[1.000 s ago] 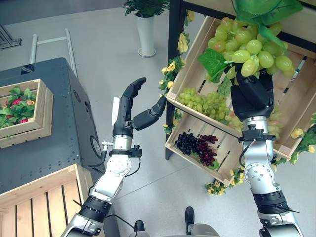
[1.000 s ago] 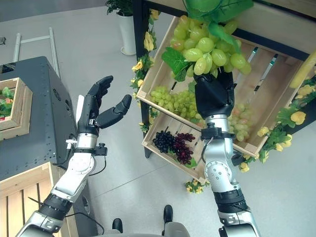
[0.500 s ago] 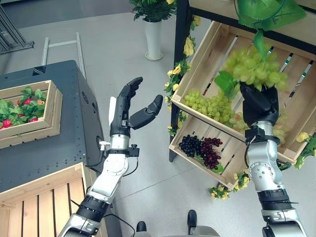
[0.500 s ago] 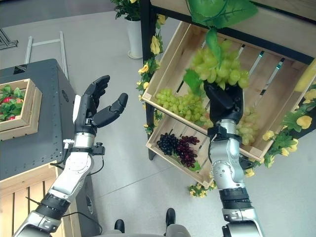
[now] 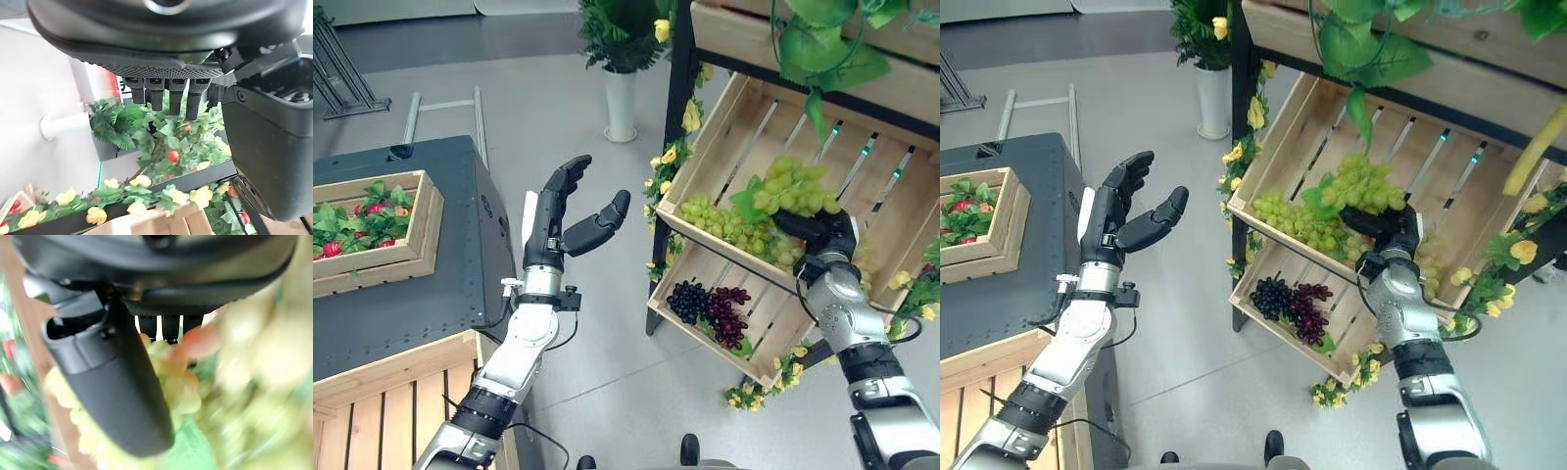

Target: Pick up the fruits from the basket on one side to the basket on the other side

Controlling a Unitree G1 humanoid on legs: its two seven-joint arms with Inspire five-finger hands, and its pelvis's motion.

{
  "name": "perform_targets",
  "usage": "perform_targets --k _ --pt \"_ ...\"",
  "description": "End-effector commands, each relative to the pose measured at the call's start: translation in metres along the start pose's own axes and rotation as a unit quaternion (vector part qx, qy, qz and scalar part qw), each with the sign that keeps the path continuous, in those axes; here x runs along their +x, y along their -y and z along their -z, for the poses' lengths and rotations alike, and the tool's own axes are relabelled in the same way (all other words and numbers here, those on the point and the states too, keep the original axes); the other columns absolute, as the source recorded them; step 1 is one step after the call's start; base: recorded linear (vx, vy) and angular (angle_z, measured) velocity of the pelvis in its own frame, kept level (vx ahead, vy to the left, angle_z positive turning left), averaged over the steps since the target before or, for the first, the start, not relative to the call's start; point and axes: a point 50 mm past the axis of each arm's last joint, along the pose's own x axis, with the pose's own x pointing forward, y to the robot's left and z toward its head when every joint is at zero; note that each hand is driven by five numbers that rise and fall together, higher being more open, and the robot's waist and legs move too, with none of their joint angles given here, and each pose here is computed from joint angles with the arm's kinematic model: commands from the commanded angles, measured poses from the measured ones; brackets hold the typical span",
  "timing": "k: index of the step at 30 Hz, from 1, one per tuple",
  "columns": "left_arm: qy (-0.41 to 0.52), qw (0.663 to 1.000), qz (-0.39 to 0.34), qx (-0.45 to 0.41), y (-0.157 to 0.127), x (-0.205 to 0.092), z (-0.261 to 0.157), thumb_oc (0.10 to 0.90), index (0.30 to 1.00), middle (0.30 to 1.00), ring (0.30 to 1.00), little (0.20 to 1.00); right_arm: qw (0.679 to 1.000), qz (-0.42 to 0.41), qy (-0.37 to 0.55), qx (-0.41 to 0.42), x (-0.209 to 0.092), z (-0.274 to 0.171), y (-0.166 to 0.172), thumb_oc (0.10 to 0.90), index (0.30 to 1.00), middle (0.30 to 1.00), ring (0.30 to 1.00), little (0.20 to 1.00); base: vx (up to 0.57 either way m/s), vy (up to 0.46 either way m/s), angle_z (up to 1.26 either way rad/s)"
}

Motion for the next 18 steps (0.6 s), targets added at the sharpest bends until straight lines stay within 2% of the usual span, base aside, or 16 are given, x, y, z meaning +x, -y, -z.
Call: perform_targets --k 1,7,15,18 --pt "0.117 0.993 0.015 -0.014 0.007 0.031 -0.048 0.8 0.9 0.9 0.9 0.9 0.983 0.096 -0.021 -0.156 0.015 -0.018 0.055 0.8 0.9 0.9 0.9 0.9 0.0 0.0 0.0" --pt "0.123 0.992 0.019 -0.012 0.006 0.034 -0.054 0.8 0.9 0.9 0.9 0.9 0.978 0.108 0.016 -0.177 0.016 -0.04 0.057 0.8 0.9 0.9 0.9 0.9 0.0 -0.002 0.01" --pt "0.128 0.992 0.009 -0.011 0.001 0.034 -0.057 0.8 0.9 0.9 0.9 0.9 0.96 0.133 0.151 -0.197 0.0 -0.087 0.044 0.8 0.9 0.9 0.9 0.9 -0.01 0.005 -0.02" --pt "0.129 0.992 0.004 -0.01 -0.002 0.033 -0.057 0.8 0.9 0.9 0.9 0.9 0.955 0.112 0.201 -0.189 -0.011 -0.104 0.036 0.8 0.9 0.9 0.9 0.9 0.0 0.0 0.0"
